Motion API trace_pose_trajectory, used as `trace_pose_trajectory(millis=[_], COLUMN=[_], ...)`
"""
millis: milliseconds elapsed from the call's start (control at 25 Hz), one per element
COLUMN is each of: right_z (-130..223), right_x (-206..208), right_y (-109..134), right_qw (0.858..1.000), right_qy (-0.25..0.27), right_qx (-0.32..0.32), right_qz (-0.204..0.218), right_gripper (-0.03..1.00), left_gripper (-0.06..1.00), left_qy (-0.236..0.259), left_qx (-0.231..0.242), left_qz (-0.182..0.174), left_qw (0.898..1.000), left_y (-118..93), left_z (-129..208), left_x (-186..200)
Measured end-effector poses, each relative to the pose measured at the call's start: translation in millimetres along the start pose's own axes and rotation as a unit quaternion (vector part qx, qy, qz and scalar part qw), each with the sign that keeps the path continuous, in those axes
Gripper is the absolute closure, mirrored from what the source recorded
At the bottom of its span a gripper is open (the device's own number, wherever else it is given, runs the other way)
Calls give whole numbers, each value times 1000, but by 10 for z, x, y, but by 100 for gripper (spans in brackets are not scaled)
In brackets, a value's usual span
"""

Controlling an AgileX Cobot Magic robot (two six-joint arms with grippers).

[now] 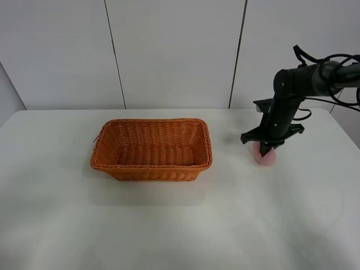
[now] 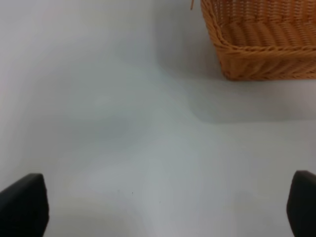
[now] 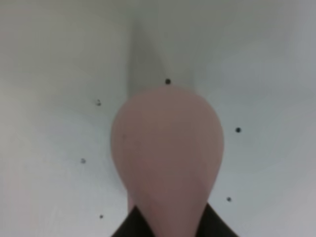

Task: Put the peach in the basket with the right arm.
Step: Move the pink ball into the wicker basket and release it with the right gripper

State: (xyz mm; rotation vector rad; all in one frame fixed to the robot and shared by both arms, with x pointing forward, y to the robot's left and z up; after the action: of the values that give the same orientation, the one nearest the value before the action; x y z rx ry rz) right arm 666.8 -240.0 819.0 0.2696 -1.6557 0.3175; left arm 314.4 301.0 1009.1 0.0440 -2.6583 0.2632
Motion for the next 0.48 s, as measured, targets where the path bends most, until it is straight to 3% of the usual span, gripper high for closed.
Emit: trace_pose_trajectory(millis=[320, 480], right_z=[-455, -695], right_x=[1021, 1416], right_y=[-147, -214], right_qw=[998, 993], right_qy=[-56, -114], right_qx=[2, 0], right_qz=[18, 31], right_gripper=[97, 97], left_gripper=[-5, -5], left_qy=[0, 0], left_qx=[0, 0], left_qz=[0, 0], left_qw=[1000, 1000], left_y=[0, 0], left_z=[0, 0], left_x=[0, 0])
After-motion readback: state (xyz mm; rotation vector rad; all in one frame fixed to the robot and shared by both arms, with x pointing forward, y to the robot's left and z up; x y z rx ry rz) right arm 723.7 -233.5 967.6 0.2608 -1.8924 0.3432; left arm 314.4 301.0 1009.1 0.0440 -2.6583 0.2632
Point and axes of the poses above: a point on each arm's last joint axis where the gripper is mounted, x pointing back along that axis away from the gripper, y along the wrist's bending axis when the last joint is at zero, z = x × y, the point moved 9 cm from there along -x, pointing out along that axis toward the gripper, and after that the axes turned 13 degrees about x, right-handed, at the moved point
